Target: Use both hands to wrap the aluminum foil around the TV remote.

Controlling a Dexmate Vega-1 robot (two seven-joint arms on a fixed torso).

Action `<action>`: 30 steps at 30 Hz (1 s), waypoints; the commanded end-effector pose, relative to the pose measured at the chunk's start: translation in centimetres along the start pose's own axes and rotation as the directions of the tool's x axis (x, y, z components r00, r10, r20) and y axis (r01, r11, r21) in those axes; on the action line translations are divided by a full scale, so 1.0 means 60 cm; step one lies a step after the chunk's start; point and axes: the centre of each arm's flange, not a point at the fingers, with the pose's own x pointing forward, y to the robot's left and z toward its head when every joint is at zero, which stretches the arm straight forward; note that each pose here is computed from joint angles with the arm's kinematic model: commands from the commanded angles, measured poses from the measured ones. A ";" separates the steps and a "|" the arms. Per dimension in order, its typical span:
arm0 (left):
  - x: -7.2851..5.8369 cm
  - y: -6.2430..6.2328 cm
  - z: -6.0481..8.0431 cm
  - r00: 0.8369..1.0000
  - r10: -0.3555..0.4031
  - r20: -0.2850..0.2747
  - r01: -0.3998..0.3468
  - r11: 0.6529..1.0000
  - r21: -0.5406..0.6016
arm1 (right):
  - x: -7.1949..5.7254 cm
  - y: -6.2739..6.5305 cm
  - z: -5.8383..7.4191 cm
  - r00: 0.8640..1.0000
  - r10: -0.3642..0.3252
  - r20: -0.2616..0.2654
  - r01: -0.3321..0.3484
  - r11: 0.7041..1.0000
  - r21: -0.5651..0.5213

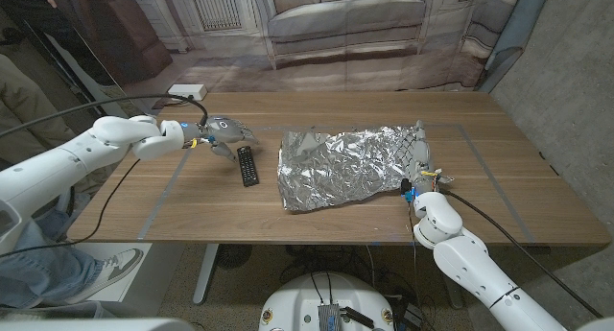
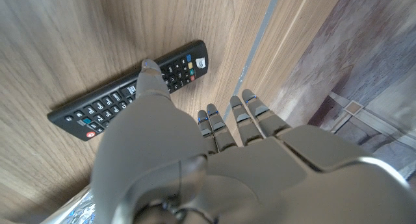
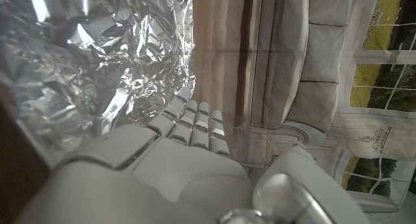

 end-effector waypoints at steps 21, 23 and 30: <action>0.009 -0.027 0.000 0.998 -0.052 0.029 0.053 0.999 -0.013 | 0.001 -0.003 -0.001 1.000 -0.026 0.002 0.026 1.000 -0.004; 0.010 -0.030 0.001 0.998 -0.052 0.029 0.053 0.998 -0.016 | 0.001 -0.003 -0.003 1.000 -0.026 -0.006 0.026 1.000 -0.007; 0.021 -0.042 0.002 0.997 -0.064 0.038 0.065 0.997 -0.032 | 0.005 0.003 -0.006 1.000 -0.010 -0.007 0.010 1.000 -0.008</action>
